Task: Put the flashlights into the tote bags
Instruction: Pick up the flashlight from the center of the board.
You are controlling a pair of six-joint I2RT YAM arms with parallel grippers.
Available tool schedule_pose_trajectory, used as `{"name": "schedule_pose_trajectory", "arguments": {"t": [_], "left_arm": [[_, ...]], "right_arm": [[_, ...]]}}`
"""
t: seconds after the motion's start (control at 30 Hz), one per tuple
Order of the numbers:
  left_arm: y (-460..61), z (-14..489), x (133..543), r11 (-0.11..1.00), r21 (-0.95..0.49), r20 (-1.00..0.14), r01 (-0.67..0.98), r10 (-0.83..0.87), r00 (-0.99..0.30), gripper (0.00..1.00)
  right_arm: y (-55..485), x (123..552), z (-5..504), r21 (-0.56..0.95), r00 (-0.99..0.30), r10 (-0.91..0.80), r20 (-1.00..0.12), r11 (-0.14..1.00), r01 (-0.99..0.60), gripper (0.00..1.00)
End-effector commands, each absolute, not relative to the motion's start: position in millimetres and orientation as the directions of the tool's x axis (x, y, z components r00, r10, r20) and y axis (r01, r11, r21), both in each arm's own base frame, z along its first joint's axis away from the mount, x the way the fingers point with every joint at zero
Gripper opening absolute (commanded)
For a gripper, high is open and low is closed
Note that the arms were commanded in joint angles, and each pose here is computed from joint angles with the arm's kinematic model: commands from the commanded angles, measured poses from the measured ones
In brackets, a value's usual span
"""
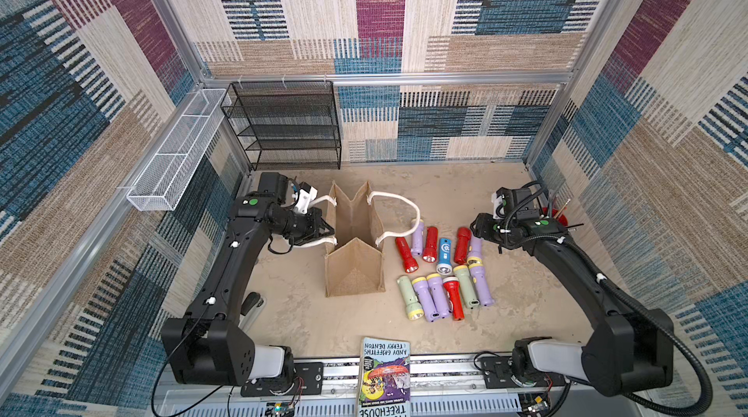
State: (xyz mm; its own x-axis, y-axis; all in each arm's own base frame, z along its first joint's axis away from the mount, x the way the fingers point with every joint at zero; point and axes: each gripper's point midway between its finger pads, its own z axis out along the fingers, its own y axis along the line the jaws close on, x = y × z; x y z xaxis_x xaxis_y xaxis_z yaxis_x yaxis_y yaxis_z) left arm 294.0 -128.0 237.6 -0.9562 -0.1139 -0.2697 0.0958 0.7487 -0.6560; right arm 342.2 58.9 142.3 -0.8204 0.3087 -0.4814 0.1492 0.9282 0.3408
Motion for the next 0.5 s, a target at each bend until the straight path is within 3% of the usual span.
{"name": "schedule_pose_trajectory", "arguments": {"t": [0.0, 0.47], "left_arm": [[-132, 242, 289, 0.731, -0.665, -0.300, 0.154, -0.073, -0.951, 0.00], [-130, 228, 288, 0.743, -0.655, -0.273, 0.137, -0.064, -0.960, 0.00]], "right_arm": [[57, 360, 131, 0.383, -0.808, 0.338, -0.482, 0.911, 0.152, 0.56], [36, 374, 67, 0.297, -0.860, 0.345, -0.376, 0.924, 0.241, 0.54]]}}
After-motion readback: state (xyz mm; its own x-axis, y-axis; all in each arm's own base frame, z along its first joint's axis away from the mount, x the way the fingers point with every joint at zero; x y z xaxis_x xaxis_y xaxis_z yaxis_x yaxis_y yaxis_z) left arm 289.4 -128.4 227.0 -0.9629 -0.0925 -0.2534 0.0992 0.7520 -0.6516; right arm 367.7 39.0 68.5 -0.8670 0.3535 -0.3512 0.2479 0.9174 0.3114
